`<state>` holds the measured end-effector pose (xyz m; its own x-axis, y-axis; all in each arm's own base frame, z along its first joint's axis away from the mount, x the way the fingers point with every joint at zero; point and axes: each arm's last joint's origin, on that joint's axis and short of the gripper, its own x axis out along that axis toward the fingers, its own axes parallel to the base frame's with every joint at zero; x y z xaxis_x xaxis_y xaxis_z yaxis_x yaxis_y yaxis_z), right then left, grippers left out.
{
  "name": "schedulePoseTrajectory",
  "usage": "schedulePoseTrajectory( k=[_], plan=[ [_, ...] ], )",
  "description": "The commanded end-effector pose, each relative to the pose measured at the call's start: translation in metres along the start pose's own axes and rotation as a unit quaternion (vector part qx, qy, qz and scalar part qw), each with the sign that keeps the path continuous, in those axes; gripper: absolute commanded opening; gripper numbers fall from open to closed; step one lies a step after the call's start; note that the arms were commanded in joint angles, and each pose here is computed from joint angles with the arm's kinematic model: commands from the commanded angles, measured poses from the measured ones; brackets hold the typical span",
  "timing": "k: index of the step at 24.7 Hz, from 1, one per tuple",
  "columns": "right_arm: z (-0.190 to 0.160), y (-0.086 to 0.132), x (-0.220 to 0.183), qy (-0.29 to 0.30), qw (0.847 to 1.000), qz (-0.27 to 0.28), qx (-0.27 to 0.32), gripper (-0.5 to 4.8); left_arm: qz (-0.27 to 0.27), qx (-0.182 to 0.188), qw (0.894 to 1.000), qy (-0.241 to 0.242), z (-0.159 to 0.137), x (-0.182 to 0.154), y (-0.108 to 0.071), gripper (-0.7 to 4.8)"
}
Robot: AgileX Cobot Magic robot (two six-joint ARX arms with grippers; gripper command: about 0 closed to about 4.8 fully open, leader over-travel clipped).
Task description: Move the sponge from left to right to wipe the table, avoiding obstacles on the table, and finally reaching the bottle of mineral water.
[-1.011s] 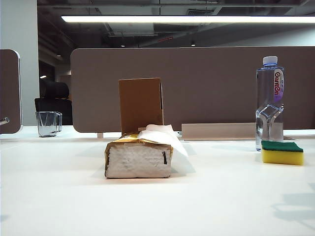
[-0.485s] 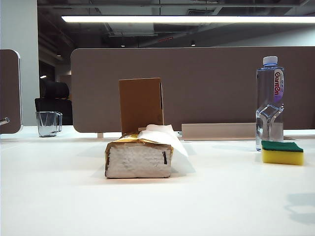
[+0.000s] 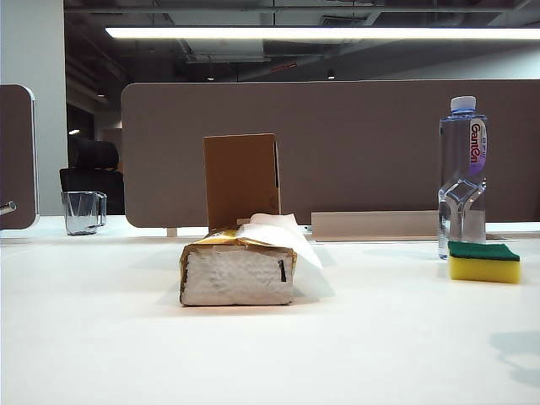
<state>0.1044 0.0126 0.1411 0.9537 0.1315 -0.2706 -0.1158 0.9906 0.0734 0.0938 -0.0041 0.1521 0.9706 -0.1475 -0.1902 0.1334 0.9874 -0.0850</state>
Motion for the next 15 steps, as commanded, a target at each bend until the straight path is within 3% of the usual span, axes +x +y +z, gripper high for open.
schedulePoseTrajectory(
  k=[1,15],
  plan=[
    [0.0019,0.0002,0.0002,-0.015,1.000,0.002,0.000,-0.05,-0.002,-0.002,1.000,0.002,-0.0010,0.0003,0.0000,-0.06],
    [0.0010,0.0000,0.0003,-0.010,1.000,0.001,0.000,-0.05,-0.002,-0.002,1.000,0.002,-0.0010,0.0003,0.0000,-0.06]
  ],
)
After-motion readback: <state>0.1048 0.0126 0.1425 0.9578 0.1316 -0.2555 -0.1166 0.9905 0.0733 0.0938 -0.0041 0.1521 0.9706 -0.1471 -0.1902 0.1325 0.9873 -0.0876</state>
